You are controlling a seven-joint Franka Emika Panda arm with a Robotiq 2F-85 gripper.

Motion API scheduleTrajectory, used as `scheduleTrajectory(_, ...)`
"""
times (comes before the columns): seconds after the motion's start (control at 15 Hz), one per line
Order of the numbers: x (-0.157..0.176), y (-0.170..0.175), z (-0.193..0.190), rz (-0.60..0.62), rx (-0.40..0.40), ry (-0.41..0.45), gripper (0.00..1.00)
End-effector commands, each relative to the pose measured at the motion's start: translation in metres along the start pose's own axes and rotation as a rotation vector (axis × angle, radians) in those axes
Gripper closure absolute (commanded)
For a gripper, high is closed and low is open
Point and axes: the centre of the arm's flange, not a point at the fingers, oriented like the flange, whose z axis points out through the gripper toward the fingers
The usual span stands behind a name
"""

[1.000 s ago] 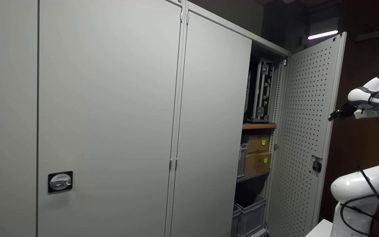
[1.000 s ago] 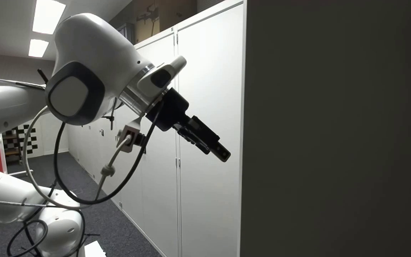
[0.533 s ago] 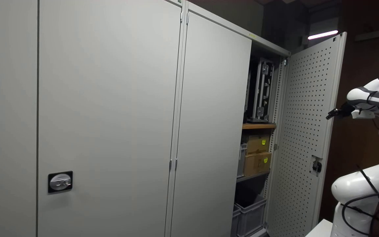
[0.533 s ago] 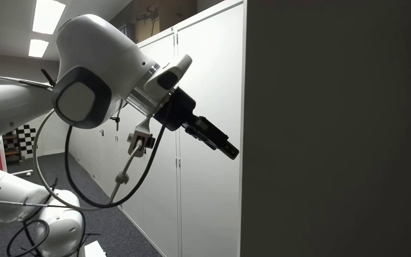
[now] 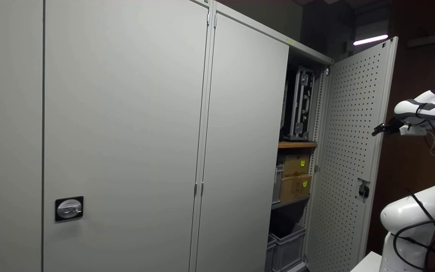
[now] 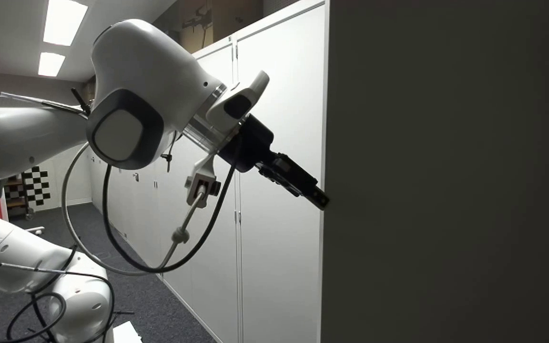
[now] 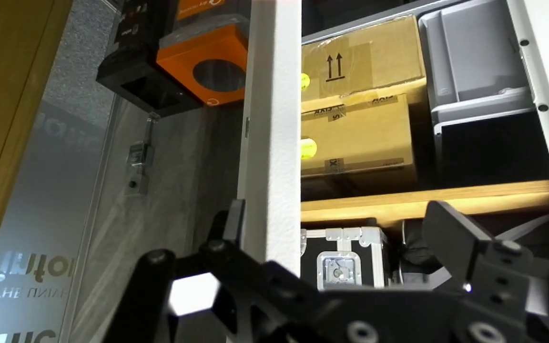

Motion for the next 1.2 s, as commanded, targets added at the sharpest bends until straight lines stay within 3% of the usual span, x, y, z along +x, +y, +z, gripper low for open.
scheduleTrajectory(0.0, 0.020, 0.010, 0.000, 0.006, -0.022, 0.025, 0.00)
scheduleTrajectory(1.13, 0.055, 0.001, 0.026, -0.022, -0.033, 0.008, 0.00)
